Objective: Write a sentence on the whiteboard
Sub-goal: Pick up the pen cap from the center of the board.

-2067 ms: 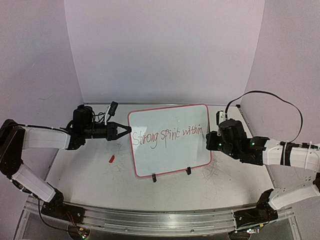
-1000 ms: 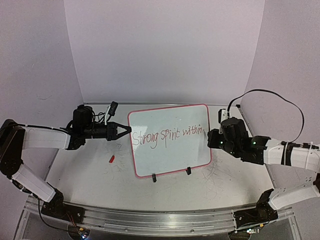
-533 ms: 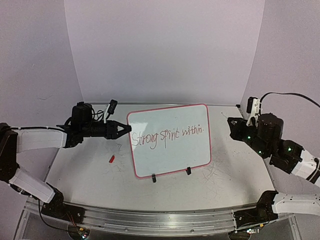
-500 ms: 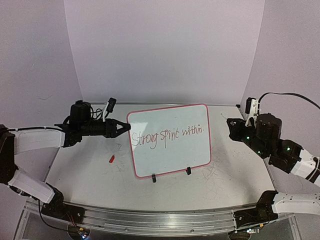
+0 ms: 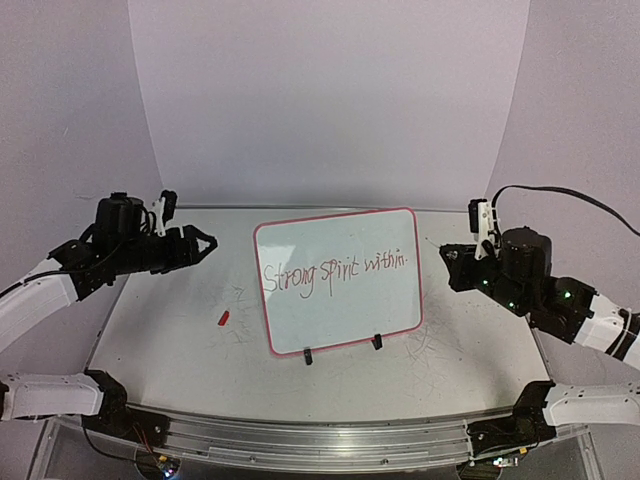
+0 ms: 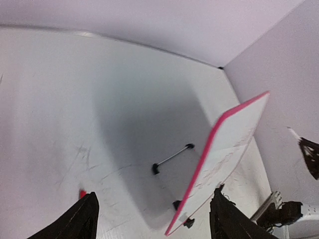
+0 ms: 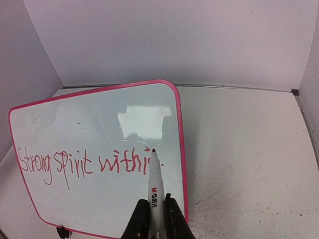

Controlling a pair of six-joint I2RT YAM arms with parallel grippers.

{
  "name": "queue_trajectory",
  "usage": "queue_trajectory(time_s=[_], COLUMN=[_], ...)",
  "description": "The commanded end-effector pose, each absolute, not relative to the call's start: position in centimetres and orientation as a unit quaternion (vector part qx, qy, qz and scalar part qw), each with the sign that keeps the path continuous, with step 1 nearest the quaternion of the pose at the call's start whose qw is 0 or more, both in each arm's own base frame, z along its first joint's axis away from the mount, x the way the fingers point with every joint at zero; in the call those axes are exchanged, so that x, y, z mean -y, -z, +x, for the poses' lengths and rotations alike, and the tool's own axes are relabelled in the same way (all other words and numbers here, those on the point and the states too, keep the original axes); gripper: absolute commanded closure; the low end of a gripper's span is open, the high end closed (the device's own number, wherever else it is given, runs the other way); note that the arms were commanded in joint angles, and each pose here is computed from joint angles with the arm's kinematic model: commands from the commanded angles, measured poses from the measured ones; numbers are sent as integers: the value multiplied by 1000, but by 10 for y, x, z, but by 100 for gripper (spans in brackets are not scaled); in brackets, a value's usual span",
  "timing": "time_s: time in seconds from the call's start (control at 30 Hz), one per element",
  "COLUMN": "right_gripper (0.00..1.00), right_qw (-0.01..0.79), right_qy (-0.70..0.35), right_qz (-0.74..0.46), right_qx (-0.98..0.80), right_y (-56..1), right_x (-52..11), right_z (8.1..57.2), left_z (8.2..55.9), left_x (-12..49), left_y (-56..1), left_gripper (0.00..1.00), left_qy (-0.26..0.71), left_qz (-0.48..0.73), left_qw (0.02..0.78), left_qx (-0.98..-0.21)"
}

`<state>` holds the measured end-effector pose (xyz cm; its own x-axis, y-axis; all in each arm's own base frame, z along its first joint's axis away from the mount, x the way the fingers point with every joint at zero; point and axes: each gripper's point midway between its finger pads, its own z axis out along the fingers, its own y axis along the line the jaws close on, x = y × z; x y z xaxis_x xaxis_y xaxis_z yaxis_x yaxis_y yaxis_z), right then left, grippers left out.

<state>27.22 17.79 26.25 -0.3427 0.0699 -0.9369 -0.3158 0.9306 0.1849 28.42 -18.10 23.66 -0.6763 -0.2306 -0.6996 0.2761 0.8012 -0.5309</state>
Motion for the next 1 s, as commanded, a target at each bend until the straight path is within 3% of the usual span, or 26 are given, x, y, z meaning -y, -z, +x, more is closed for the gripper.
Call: queue_trajectory(time_s=[0.0,0.33,0.63,0.97], right_gripper=[100,100,100,100], right_qw=[604,601,597,594], right_qy=[-188,-202,-210,-219], right_qz=[-99,-111,-110,-111], right_qx=[-768,-765,-766,-766], right_y=[-298,-293,-289,-290], right_x=[-185,-190,-193,-197], right_z=[272,269,269,270], left_z=[277,300,303,302], left_x=[151,168,187,161], left_y=[-147,-61,-21,-17], left_gripper=[25,42,55,93], left_qy=[198,111,73,7], left_qz=[-59,9,45,23], left_qw=[285,185,159,185], left_qx=[-936,-976,-984,-982])
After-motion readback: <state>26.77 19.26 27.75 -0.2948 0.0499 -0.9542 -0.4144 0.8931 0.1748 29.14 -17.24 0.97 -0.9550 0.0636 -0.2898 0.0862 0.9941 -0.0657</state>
